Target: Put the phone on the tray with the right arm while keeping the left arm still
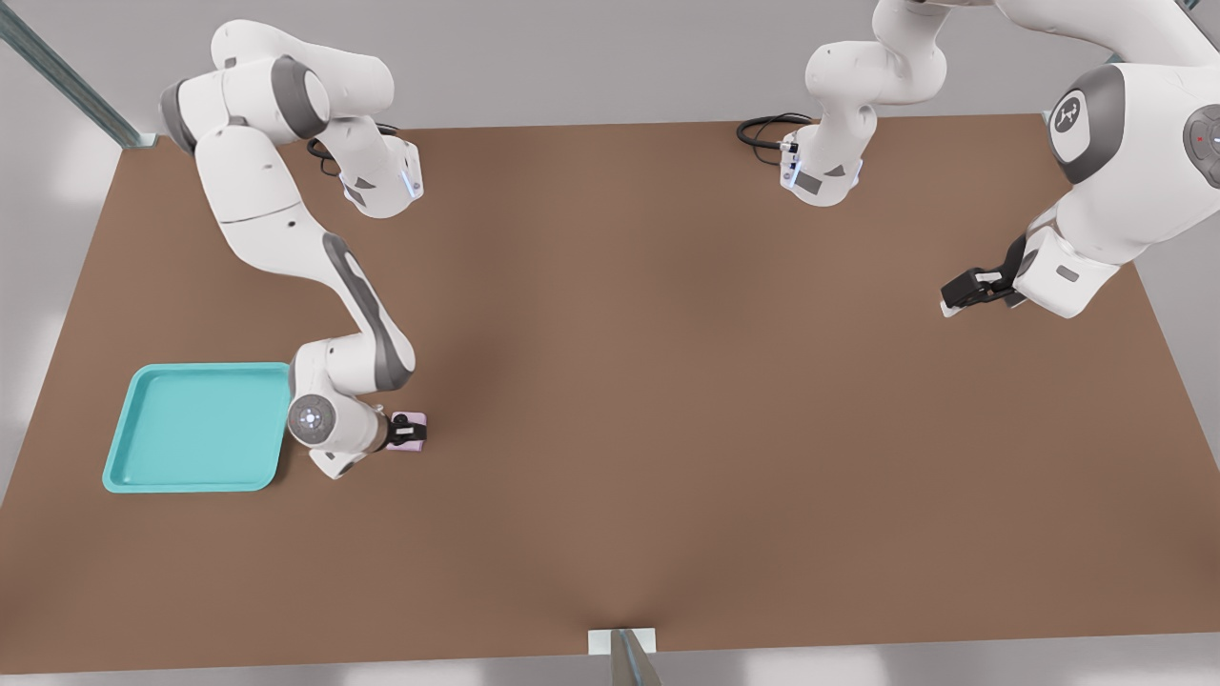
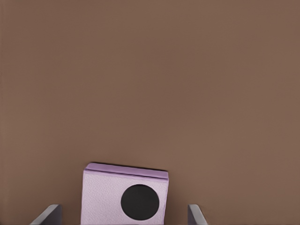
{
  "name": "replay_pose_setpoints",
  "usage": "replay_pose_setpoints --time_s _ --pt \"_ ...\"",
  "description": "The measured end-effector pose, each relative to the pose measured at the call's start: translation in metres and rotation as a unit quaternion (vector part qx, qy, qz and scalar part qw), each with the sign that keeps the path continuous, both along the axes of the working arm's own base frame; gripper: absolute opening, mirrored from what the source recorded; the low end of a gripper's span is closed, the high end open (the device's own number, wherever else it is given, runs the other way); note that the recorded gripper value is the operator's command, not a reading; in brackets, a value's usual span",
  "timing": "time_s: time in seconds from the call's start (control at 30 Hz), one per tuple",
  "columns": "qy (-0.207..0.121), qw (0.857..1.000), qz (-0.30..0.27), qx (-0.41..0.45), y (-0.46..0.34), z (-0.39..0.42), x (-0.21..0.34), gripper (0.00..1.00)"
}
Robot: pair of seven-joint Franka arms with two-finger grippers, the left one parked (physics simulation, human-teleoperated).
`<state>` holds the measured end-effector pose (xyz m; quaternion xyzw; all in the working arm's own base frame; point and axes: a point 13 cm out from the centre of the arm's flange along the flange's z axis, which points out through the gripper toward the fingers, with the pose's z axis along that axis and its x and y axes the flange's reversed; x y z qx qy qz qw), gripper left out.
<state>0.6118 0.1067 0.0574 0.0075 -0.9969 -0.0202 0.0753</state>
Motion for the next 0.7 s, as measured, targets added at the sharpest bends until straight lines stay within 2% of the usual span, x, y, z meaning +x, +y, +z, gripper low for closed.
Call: replay_pose_setpoints --time_s 0.33,0.53,0.7 --pt "0.009 0.999 -0.045 -0.004 -0.011 -0.032 -0.011 1.00" --pt "0.000 0.998 -0.057 -0.005 -0.012 -0.023 -0.007 1.00" --pt "0.006 0.998 -0.063 -0.007 -0.012 -0.028 -0.011 1.00"
